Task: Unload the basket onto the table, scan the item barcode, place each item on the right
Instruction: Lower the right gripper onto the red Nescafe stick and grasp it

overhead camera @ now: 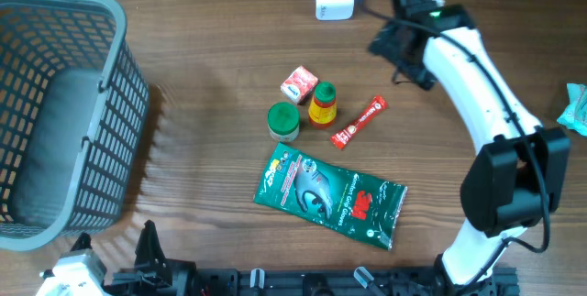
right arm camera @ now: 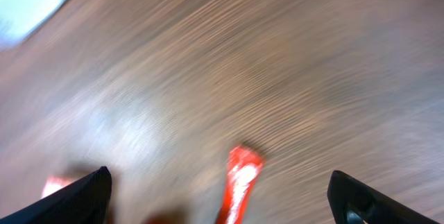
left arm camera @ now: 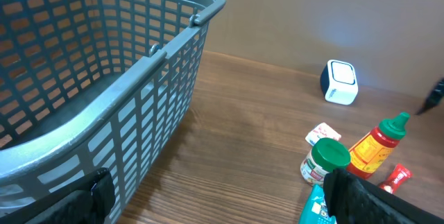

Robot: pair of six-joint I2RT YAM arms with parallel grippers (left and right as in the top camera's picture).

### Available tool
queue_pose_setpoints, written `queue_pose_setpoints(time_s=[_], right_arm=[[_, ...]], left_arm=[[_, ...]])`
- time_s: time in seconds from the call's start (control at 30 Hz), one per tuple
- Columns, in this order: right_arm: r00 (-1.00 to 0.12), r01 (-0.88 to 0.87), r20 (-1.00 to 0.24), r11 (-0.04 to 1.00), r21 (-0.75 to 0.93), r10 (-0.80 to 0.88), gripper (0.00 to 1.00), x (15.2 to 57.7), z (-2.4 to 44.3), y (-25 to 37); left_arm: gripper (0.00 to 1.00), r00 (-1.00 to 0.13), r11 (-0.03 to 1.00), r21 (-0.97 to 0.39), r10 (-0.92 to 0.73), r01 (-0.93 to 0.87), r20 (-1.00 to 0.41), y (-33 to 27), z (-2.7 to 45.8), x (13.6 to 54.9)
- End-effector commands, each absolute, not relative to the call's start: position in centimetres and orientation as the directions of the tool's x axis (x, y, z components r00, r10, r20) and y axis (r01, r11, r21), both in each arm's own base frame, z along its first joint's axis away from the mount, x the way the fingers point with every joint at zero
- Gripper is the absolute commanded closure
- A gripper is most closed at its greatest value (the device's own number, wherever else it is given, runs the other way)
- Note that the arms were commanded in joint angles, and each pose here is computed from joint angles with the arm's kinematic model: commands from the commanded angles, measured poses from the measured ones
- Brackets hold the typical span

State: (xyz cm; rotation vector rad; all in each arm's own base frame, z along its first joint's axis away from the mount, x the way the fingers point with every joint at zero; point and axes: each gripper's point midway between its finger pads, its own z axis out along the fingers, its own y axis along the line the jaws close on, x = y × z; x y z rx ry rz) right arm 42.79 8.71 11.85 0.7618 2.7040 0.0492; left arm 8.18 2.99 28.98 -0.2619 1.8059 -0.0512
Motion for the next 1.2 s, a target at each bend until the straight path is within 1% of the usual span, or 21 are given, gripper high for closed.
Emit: queue_pose_setpoints(time_s=[0.0, 0.07, 0.1, 0.13, 0.17, 0.2, 0.3, 0.37, 0.43, 0.47, 0.57, 0.63, 0.7, 0.73, 0.8, 0.87, 0.9, 1.0, 1.17], right_arm=[[-0.887, 0.354, -0.244, 0.917, 0.185, 0.392, 0.0, 41.7, 11.9, 12.9], [-0.847, 0.469, -0.181, 0.863, 0.187, 0.499, 0.0, 40.4, 11.5, 13.4], [-0.762, 0.621, -0.104, 0.766, 0.163, 0.64, 0.0, 38.9, 10.9, 13.2], [-0.678, 0.723, -0.057, 0.679, 0.129, 0.733, 0.02, 37.8, 10.5, 12.9], [-0.616, 0.781, -0.037, 0.616, 0.107, 0.787, 0.04, 37.1, 10.1, 12.7], [-0.553, 0.828, -0.023, 0.553, 0.092, 0.833, 0.07, 36.7, 9.6, 12.5], [-0.484, 0.873, 0.008, 0.482, 0.079, 0.875, 0.2, 36.0, 8.2, 12.7], [-0.495, 0.867, 0.055, 0.489, 0.092, 0.867, 0.32, 35.7, 7.3, 13.5], [-0.497, 0.867, 0.072, 0.491, 0.088, 0.865, 0.4, 35.2, 6.3, 13.7], [-0.499, 0.866, 0.071, 0.493, 0.085, 0.864, 0.42, 35.1, 5.8, 13.7], [-0.517, 0.853, 0.064, 0.508, 0.117, 0.853, 0.43, 35.2, 4.5, 14.5], [-0.554, 0.827, 0.051, 0.543, 0.145, 0.831, 0.44, 35.7, 4.1, 15.4], [-0.602, 0.788, 0.012, 0.592, 0.169, 0.798, 0.46, 36.3, 3.9, 16.0], [-0.603, 0.786, -0.014, 0.598, 0.157, 0.797, 0.47, 36.3, 3.7, 15.8], [-0.608, 0.785, -0.052, 0.609, 0.111, 0.793, 0.53, 36.1, 2.5, 15.4], [-0.602, 0.795, -0.04, 0.603, 0.069, 0.798, 0.6, 35.5, 1.6, 15.1], [-0.6, 0.797, -0.036, 0.601, 0.054, 0.799, 0.62, 35.2, 1.3, 15.0], [-0.602, 0.796, -0.033, 0.603, 0.049, 0.797, 0.62, 35.1, 1.3, 14.9], [-0.607, 0.795, -0.056, 0.606, -0.026, 0.793, 0.57, 34.1, 0.7, 13.8]], left_arm=[[0.0, -0.217, 0.973, -0.161, -0.195, -0.164, -0.957, 3.3, 29.1, 8.0], [0.0, -0.217, 0.973, -0.161, -0.195, -0.164, -0.957, 3.3, 29.1, 8.0], [0.0, -0.217, 0.973, -0.161, -0.195, -0.164, -0.956, 3.3, 29.1, 8.0], [0.0, -0.217, 0.973, -0.161, -0.195, -0.164, -0.957, 3.3, 29.1, 8.0], [0.0, -0.217, 0.973, -0.161, -0.195, -0.164, -0.957, 3.3, 29.1, 8.0], [0.0, -0.217, 0.973, -0.161, -0.195, -0.164, -0.957, 3.3, 29.1, 8.0], [0.0, -0.217, 0.973, -0.161, -0.195, -0.164, -0.957, 3.3, 29.1, 8.0], [0.0, -0.217, 0.973, -0.161, -0.195, -0.164, -0.957, 3.3, 29.1, 8.0], [0.0, -0.217, 0.973, -0.161, -0.195, -0.164, -0.956, 3.3, 29.1, 8.0], [0.0, -0.217, 0.973, -0.161, -0.195, -0.164, -0.956, 3.3, 29.1, 8.0], [0.0, -0.217, 0.973, -0.161, -0.195, -0.164, -0.957, 3.3, 29.1, 8.0], [0.0, -0.217, 0.973, -0.161, -0.195, -0.164, -0.957, 3.3, 29.1, 8.0], [0.0, -0.217, 0.973, -0.161, -0.195, -0.164, -0.957, 3.3, 29.1, 8.0], [0.0, -0.217, 0.973, -0.161, -0.195, -0.164, -0.957, 3.3, 29.1, 8.0], [0.0, -0.217, 0.973, -0.161, -0.195, -0.164, -0.957, 3.3, 29.1, 8.0], [0.0, -0.217, 0.973, -0.161, -0.195, -0.164, -0.957, 3.3, 29.1, 8.0], [0.0, -0.217, 0.973, -0.161, -0.195, -0.164, -0.957, 3.3, 29.1, 8.0], [0.0, -0.217, 0.973, -0.161, -0.195, -0.164, -0.956, 3.3, 29.1, 8.0], [0.0, -0.217, 0.973, -0.161, -0.195, -0.164, -0.957, 3.3, 29.1, 8.0]])
